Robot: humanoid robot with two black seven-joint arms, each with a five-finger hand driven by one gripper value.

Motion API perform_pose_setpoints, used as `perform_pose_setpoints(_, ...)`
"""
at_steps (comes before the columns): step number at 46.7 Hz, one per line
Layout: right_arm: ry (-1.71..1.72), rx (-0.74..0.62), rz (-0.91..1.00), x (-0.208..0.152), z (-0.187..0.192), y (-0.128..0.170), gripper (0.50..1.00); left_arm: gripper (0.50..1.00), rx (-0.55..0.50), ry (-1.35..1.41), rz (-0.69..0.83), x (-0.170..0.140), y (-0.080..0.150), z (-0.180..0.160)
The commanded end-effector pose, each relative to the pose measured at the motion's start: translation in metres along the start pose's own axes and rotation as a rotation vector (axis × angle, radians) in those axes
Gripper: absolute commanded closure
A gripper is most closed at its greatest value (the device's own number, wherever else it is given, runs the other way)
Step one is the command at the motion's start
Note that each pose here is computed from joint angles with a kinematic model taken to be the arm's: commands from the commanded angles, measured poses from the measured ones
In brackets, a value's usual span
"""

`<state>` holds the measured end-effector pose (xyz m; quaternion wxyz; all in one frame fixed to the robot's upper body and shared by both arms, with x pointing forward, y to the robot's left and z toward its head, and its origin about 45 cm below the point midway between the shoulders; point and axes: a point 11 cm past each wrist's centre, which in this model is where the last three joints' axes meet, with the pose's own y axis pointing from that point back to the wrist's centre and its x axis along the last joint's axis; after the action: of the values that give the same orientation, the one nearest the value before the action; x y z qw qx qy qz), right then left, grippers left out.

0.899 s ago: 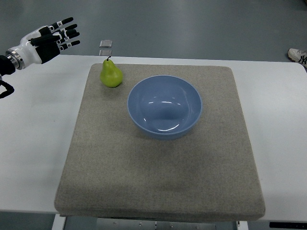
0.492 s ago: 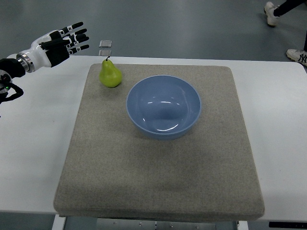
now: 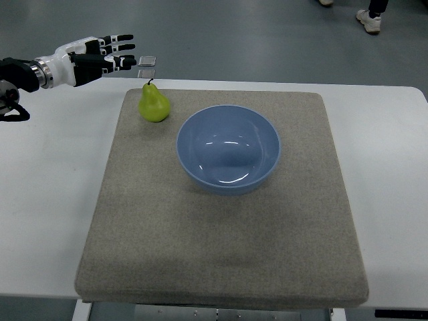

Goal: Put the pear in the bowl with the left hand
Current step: 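Move the left hand forward above the green pear, then lower the left hand and close its fingers around the green pear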

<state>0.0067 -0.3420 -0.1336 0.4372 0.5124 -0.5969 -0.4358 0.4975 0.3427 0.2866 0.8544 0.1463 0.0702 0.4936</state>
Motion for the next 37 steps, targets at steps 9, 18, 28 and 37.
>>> perform_pose_setpoints(9,0.000,0.000,0.000,0.000,0.000,0.000,0.574,0.504,0.023,-0.314,-0.035,-0.004,-0.002,0.025)
perform_pose_setpoints(18,0.000,0.000,0.000,0.000,0.000,0.000,0.574,0.504,0.103,-0.620,-0.055,-0.008,-0.007,0.022)
perform_pose_setpoints(28,0.000,0.000,0.000,0.000,0.000,0.000,0.574,0.504,0.133,-0.903,-0.005,-0.023,-0.029,0.014)
perform_pose_setpoints(37,0.000,0.000,0.000,0.000,0.000,0.000,0.574,0.506,0.143,-1.008,0.001,-0.040,-0.046,-0.001)
